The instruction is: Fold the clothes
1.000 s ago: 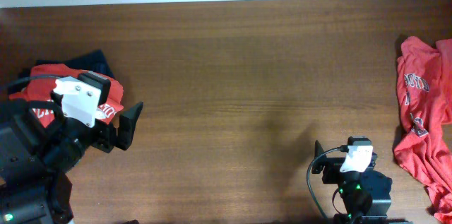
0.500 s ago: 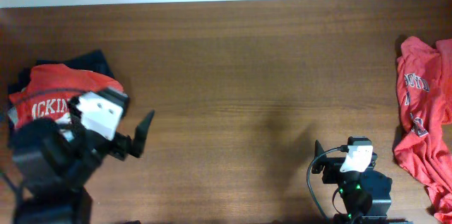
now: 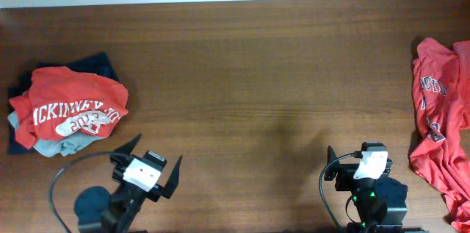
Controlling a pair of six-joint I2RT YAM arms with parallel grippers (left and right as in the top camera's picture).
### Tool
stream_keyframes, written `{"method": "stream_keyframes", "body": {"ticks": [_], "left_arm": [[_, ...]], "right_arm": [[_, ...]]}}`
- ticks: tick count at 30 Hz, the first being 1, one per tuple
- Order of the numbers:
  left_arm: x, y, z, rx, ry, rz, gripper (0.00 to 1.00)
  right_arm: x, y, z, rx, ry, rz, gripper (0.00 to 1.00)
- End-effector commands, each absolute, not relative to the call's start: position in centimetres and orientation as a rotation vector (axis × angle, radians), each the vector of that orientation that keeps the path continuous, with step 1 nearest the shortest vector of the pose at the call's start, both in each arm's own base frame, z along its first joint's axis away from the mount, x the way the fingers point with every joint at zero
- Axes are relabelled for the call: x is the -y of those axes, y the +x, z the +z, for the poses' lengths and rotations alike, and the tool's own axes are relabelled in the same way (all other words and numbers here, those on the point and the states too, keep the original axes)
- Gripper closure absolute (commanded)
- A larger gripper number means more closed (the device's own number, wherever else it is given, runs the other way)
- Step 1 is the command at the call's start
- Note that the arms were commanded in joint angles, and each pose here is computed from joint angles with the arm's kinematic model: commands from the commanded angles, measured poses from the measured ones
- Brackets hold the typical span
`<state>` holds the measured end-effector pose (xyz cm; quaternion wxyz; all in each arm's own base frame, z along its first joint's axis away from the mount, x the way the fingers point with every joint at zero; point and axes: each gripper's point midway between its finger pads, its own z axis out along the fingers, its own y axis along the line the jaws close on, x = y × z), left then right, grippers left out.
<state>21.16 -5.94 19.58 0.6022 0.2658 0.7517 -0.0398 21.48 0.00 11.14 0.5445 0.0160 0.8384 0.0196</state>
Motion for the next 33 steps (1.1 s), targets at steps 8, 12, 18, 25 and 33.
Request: {"method": "stream_keyframes", "body": {"ticks": [8, 12, 18, 25, 33], "left_arm": [[7.1, 21.7, 14.6, -1.655, 0.657, -0.121, 0.01], [7.2, 21.9, 15.3, -1.608, 0.661, -0.110, 0.01], [7.2, 21.9, 15.3, -1.609, 0.661, -0.110, 0.01], [7.2, 21.9, 15.3, -1.609, 0.661, -0.110, 0.01], [7.2, 21.9, 15.3, -1.609, 0.661, -0.110, 0.01]], "right_arm": [[-0.2, 21.5, 11.0, -1.987, 0.035, 0.055, 0.02], [-0.2, 21.5, 11.0, -1.987, 0.035, 0.055, 0.01], [-0.2, 21.5, 11.0, -1.987, 0.035, 0.055, 0.01], [-0.2, 21.5, 11.0, -1.987, 0.035, 0.055, 0.01], [-0.2, 21.5, 11.0, -1.987, 0.035, 0.055, 0.01]]}}
